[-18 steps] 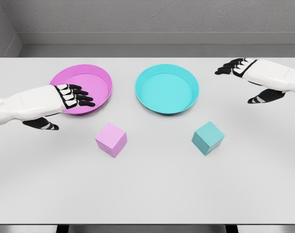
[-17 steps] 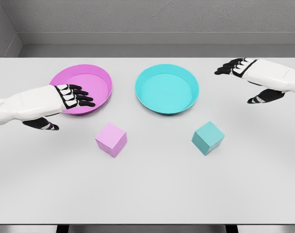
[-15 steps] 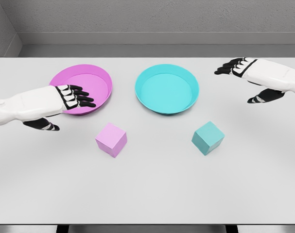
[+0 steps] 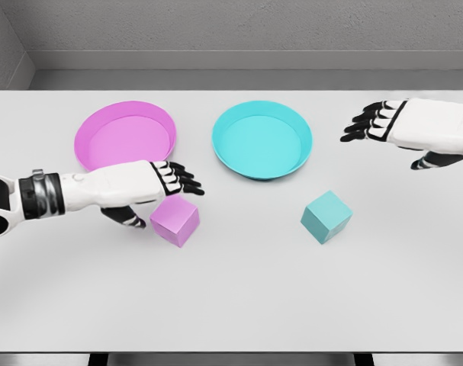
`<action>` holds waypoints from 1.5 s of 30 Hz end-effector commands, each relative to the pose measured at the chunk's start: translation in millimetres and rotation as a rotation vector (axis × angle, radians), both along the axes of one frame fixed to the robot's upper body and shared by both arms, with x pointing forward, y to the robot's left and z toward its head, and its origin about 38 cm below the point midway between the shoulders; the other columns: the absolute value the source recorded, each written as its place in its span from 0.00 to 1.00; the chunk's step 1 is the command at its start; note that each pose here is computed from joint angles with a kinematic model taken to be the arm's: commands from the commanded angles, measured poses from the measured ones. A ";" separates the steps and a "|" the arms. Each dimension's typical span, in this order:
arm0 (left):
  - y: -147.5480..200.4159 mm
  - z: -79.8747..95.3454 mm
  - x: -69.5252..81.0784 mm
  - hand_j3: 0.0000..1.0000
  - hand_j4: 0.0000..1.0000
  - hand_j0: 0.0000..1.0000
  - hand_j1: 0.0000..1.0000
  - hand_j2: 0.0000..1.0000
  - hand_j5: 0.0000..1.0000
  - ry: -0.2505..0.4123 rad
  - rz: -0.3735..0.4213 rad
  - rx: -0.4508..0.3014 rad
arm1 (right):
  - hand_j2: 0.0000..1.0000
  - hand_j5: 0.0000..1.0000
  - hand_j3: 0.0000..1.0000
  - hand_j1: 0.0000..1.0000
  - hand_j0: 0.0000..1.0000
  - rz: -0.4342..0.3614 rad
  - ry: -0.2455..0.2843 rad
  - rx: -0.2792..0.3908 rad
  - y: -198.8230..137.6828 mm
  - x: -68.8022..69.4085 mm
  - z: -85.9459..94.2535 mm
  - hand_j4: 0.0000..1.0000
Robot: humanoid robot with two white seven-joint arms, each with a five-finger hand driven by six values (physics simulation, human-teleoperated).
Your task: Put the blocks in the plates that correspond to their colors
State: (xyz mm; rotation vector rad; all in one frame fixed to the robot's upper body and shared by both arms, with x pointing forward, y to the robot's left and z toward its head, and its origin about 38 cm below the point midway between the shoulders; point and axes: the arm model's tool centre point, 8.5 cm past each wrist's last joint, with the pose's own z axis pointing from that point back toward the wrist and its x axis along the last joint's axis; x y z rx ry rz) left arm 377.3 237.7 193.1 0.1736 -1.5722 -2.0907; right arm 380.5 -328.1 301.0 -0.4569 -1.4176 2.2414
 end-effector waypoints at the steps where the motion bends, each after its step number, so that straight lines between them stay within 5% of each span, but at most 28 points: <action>1: 2.1 -3.1 4.4 1.00 1.00 1.00 1.00 1.00 1.00 0.015 0.053 0.007 | 1.00 1.00 1.00 1.00 1.00 0.057 0.075 -0.012 18.3 -8.2 -26.9 1.00; 6: 1.7 -10.5 0.7 1.00 1.00 1.00 1.00 1.00 1.00 0.035 0.044 0.019 | 1.00 1.00 1.00 1.00 1.00 0.152 0.132 -0.034 57.0 -11.1 -65.1 1.00; 11: -0.6 -16.4 1.5 1.00 1.00 1.00 1.00 1.00 1.00 0.051 0.067 0.028 | 1.00 1.00 1.00 1.00 1.00 0.172 0.156 -0.054 63.4 -15.0 -78.3 1.00; 24: -13.7 -29.0 2.4 1.00 1.00 1.00 1.00 1.00 1.00 0.090 0.107 0.038 | 1.00 1.00 1.00 1.00 1.00 0.168 0.140 -0.073 72.7 -5.9 -91.0 1.00; 33: -27.2 -33.7 1.0 1.00 1.00 1.00 1.00 1.00 1.00 0.108 0.075 0.048 | 1.00 1.00 1.00 1.00 1.00 0.157 0.203 -0.112 68.1 -8.5 -116.5 1.00; 45: -27.4 -39.3 0.1 0.99 0.99 0.99 0.99 0.99 0.99 0.109 0.074 0.067 | 1.00 1.00 1.00 1.00 1.00 0.124 0.213 -0.093 70.2 4.9 -126.6 1.00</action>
